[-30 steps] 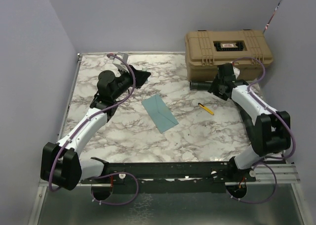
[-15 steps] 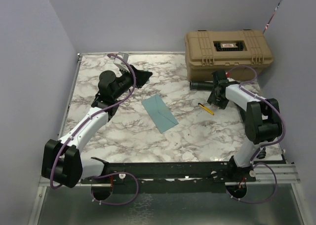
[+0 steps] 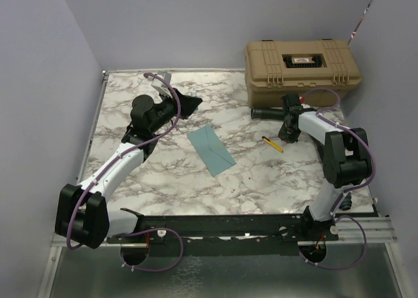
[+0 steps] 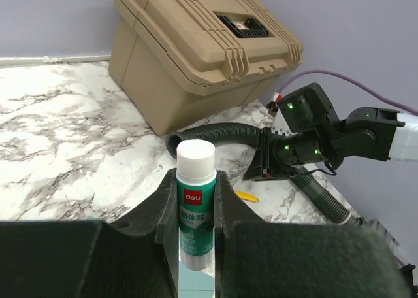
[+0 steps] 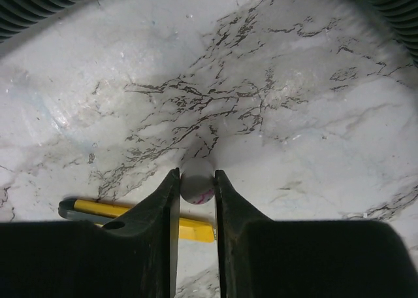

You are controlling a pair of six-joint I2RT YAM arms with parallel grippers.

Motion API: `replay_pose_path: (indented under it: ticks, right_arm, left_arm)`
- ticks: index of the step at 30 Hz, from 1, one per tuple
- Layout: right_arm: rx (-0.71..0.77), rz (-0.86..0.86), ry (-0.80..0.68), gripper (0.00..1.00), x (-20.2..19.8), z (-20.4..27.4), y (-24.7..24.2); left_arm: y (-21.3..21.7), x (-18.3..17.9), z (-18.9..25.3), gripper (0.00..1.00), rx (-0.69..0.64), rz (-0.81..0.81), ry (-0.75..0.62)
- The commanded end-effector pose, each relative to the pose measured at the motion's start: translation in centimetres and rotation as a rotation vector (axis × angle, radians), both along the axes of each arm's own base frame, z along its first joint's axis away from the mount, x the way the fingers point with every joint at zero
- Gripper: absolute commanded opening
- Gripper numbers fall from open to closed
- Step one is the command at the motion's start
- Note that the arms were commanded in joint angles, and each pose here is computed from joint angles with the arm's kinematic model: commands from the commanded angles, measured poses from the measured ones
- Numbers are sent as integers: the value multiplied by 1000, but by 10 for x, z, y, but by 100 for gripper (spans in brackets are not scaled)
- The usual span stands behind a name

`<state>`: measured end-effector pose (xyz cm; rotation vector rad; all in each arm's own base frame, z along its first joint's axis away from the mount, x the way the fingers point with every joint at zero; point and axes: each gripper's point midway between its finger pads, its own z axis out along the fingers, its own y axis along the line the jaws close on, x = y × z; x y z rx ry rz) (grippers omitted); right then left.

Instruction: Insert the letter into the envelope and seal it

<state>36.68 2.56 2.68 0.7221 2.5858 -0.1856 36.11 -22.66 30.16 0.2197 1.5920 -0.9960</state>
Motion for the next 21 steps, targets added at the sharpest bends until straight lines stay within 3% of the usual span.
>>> replay_pose_path:
  ticks: [1,10,17,21]
  right_arm:
    - [-3,-6,4,16,0,-7,-5]
    - [111,73,-98,8,7,45,17]
    - [517,483,-309,8,8,133,105]
    - [758,722,-466,7,-12,197,149]
  left_arm:
    - [-2,-6,3,0,2,-28,-28]
    - [-19,-14,4,0,23,-122,-54]
    - [-60,-25,-13,0,86,-233,-66]
    - [-86,-44,-25,0,215,-350,-220]
